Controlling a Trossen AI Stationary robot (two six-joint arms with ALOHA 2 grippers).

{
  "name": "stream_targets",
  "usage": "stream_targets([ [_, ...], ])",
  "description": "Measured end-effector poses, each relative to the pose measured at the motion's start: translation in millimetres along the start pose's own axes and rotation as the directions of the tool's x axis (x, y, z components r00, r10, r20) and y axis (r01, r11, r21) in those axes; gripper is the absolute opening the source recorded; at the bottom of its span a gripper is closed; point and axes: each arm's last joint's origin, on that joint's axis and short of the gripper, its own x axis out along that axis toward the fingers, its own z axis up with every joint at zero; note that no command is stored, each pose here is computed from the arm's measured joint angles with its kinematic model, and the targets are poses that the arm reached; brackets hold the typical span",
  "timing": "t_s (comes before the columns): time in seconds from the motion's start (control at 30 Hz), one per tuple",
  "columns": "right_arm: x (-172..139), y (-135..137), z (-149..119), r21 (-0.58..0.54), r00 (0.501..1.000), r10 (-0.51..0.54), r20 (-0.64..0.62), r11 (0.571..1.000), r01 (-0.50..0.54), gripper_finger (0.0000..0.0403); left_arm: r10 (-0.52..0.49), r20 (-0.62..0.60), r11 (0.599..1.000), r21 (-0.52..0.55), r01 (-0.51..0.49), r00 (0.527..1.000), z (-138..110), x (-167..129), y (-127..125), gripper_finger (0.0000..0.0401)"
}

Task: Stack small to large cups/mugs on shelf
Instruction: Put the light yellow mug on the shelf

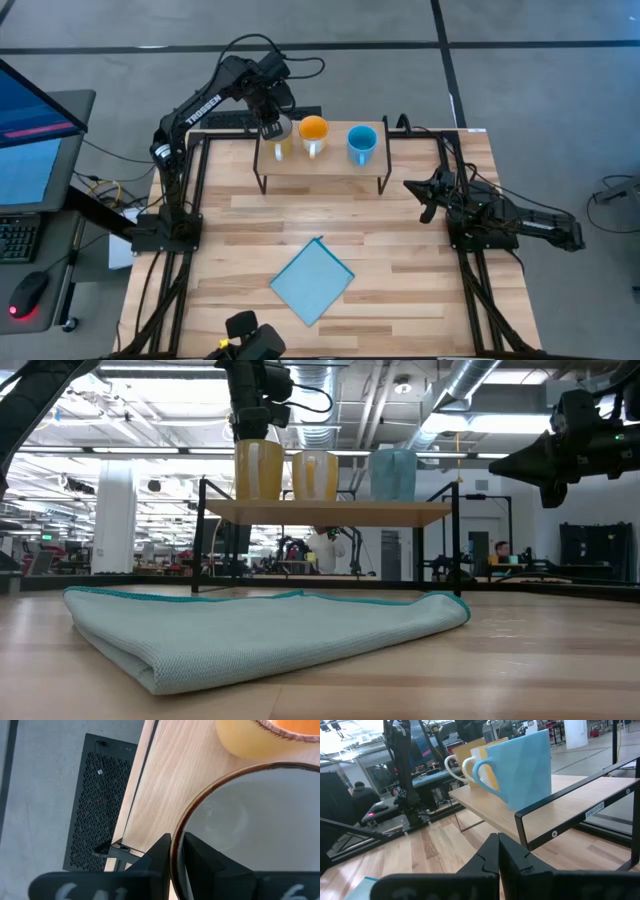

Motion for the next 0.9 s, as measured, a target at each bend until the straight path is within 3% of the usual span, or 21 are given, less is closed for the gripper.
stream_targets([
  [0.9, 0.0, 0.0, -0.1, 0.000, 1.000, 0.000, 0.000, 1.000, 0.000, 0.0021, -0.028, 0.010, 1.000, -0.009, 0.028, 1.000, 0.1, 0.0, -0.9, 0.0040],
])
